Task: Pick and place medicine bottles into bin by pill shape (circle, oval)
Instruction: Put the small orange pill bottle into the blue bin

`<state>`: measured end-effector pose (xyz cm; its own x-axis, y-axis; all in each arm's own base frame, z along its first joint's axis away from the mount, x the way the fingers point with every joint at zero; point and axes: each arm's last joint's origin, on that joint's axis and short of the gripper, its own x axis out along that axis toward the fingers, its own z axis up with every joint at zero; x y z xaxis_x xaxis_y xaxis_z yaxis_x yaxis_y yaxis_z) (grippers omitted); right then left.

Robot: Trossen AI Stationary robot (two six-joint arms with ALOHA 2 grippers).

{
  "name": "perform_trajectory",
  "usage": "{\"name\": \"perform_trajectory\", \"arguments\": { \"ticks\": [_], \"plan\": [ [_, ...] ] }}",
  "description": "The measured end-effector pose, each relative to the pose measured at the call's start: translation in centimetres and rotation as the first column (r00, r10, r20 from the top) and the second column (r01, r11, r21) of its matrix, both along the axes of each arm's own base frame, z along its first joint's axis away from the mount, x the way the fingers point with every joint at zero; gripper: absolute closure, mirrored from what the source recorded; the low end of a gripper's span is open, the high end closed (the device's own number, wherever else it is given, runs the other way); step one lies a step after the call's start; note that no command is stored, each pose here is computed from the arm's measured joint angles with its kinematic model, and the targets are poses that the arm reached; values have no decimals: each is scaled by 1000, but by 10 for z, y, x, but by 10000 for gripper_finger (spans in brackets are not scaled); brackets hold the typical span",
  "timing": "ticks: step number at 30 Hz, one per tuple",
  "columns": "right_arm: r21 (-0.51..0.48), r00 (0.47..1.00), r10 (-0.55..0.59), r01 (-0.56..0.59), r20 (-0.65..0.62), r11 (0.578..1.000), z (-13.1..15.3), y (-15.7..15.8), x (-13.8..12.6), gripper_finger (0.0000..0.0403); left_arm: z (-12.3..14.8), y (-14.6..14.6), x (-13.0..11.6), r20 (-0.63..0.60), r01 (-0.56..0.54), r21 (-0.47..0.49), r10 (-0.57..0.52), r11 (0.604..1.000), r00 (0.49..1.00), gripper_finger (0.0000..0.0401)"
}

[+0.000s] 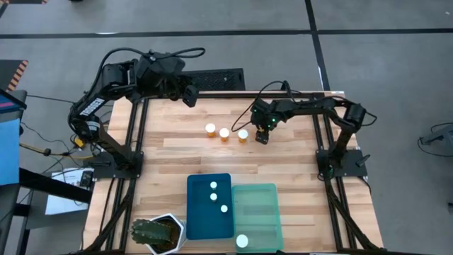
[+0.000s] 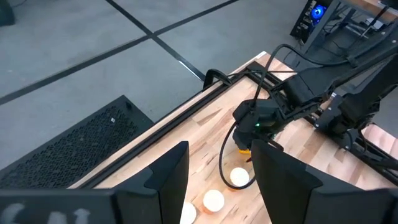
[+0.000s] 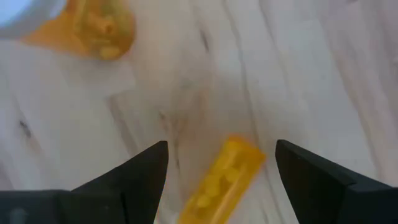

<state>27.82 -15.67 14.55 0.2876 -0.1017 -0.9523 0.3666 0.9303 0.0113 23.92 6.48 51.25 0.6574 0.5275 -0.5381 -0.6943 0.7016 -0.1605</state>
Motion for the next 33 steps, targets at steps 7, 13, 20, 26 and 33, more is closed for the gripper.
{"name": "perform_trajectory", "arguments": {
  "ticks": [7, 13, 20, 26, 33],
  "plan": [
    [-11, 1000, -5, 5, -25, 1000, -1, 0, 0, 166, 0, 0, 0, 0, 0, -1, 0, 1000, 1000, 234],
    [-4, 999, -6, 6, -39, 1000, -1, 1, -2, 261, 0, 0, 0, 1, -1, -3, 1, 1000, 1000, 234],
    [7, 1000, -3, 4, -25, 1000, 2, 1, -2, 328, 0, 0, 0, 2, -1, -3, 1, 1000, 1000, 234],
    [-8, 997, -27, 28, 77, 1000, 28, 1, -7, 317, 0, 0, 0, 2, -3, -4, 3, 1000, 1000, 234],
    [-9, 876, -129, 151, 464, 989, 103, -9, -28, 315, 4, 0, 2, 51, -35, 20, 34, 999, 998, 234]
  ]
}}
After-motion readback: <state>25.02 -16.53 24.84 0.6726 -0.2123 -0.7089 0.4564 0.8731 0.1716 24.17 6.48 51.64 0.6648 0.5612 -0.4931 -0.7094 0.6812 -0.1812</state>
